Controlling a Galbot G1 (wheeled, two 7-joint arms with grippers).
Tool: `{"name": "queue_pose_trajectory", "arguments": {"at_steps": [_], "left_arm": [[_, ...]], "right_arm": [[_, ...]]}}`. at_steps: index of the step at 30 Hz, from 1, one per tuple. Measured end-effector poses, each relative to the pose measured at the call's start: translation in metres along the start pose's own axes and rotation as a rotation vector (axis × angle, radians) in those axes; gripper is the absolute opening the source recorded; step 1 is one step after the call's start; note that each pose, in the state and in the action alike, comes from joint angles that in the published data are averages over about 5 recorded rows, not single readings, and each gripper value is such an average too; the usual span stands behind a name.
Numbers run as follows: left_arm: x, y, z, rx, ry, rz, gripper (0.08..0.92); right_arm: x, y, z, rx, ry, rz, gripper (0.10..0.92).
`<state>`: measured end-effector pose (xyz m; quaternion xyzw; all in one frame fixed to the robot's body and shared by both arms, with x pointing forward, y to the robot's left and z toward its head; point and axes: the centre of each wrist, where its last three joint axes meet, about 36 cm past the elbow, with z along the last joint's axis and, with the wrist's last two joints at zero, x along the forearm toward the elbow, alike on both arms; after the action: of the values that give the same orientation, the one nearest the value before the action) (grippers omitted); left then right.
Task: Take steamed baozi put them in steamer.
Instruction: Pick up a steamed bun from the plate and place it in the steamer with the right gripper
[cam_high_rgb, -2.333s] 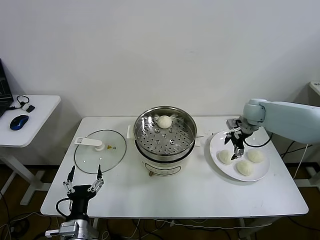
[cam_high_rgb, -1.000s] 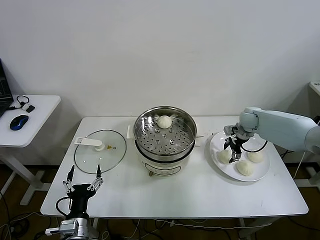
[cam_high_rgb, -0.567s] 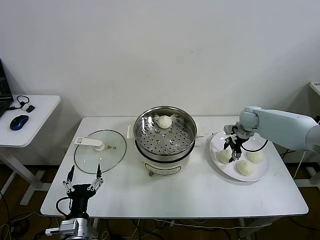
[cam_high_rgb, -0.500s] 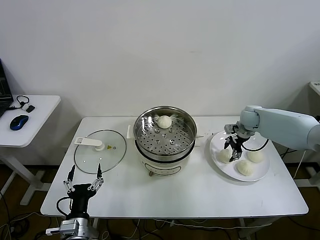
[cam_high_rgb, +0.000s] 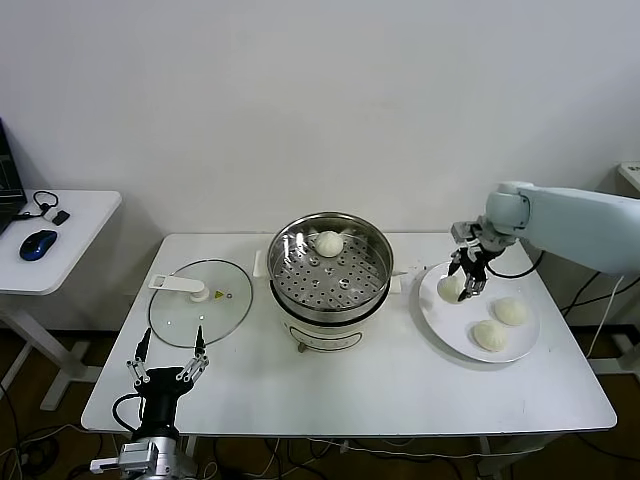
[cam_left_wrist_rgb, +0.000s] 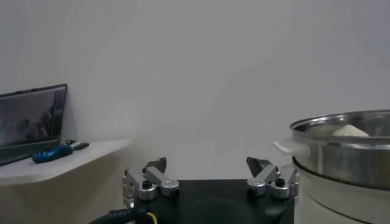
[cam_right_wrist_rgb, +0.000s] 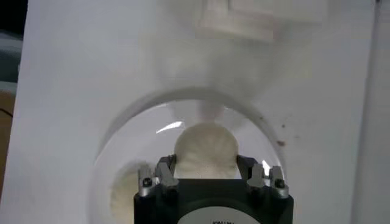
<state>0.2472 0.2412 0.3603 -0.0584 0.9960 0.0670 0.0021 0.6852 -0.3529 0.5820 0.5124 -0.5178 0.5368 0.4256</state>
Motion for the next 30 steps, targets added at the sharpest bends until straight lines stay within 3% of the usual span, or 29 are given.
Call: {"name": "queue_pose_trajectory", "arguments": {"at_steps": [16,30], "left_arm": [[-0.001,-0.003,-0.004,0.010,-0.009,0.019,0.823],[0.002,-0.003,-0.007,0.017,-0.011,0.022,0.823]], "right_arm": [[0.117,-0.026,-0.108,0.082,-0.100,0.101,0.670],[0.114,-0.039,-0.232,0.132,-0.162,0.121,0.670]]}}
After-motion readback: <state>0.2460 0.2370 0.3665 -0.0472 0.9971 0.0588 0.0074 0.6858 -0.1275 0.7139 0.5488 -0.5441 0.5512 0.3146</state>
